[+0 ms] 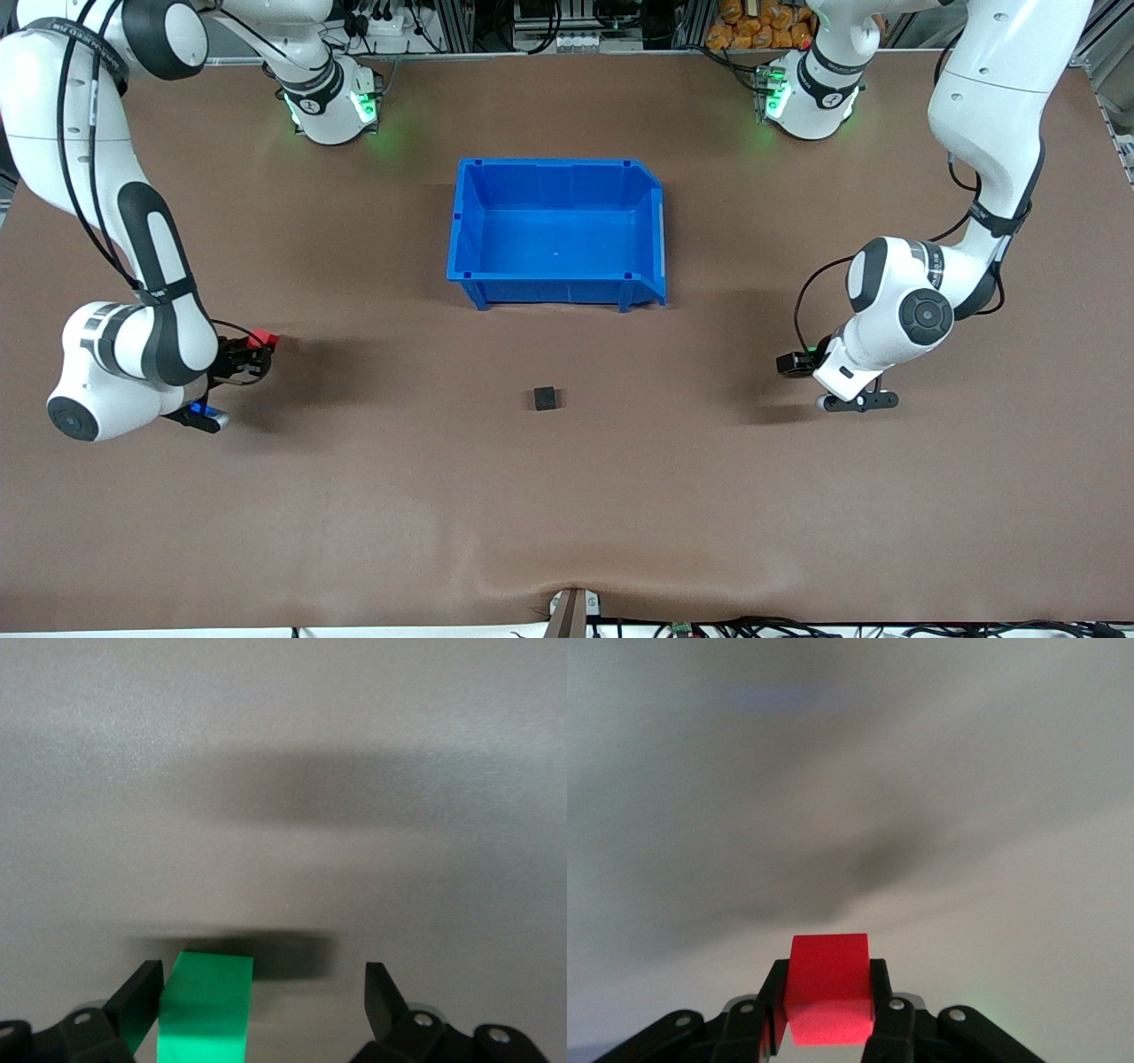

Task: Attach green and red cubes to black cube
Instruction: 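Carry the red cube to the black cube with the right gripper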

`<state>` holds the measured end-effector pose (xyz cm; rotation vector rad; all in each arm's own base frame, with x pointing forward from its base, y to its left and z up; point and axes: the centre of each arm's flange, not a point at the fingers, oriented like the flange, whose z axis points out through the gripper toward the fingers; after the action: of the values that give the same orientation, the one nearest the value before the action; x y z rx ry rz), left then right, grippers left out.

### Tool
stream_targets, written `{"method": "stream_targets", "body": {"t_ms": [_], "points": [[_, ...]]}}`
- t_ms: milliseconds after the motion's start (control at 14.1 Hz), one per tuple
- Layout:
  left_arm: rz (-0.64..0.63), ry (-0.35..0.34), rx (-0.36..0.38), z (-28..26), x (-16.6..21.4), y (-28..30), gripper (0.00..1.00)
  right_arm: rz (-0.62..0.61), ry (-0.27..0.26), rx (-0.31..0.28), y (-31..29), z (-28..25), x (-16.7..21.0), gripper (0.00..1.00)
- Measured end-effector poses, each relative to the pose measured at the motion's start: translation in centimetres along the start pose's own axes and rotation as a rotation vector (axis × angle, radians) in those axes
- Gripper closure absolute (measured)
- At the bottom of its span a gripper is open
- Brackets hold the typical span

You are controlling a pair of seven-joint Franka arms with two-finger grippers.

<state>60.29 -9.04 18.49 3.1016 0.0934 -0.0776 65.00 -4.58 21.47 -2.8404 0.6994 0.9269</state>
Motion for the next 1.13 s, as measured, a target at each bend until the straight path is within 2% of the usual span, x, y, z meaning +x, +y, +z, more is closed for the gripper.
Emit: {"method": "stream_targets", "body": {"t_ms": [212, 354, 566, 920, 991, 1132], "points": [[0.008, -0.007, 0.013, 0.4, -0.1, -0.4, 0.0, 0.287, -0.036, 0.104, -6.5, -2.7, -3.7, 0.6], [0.007, -0.017, 0.016, 0.5, -0.2, -0.5, 0.0, 0.45, -0.058, 0.127, -11.3, -2.2, -6.0, 0.6], [-0.011, -0.025, 0.019, 0.6, -0.3, -0.8, 0.04, 0.625, -0.046, 0.24, -19.4, -1.3, -9.4, 0.6], [-0.144, -0.03, 0.022, 0.6, -0.5, 0.0, 0.57, 0.807, 0.053, 0.407, -28.9, 1.8, -13.0, 0.6], [-0.157, -0.028, 0.022, 0.5, -0.5, 0.1, 0.61, 0.821, 0.07, 0.429, -30.3, 3.1, -13.3, 0.6], [-0.219, -0.015, 0.019, 0.1, 0.0, 0.1, 0.61, 0.822, 0.098, 0.453, -32.7, 6.1, -13.8, 0.6]]}}
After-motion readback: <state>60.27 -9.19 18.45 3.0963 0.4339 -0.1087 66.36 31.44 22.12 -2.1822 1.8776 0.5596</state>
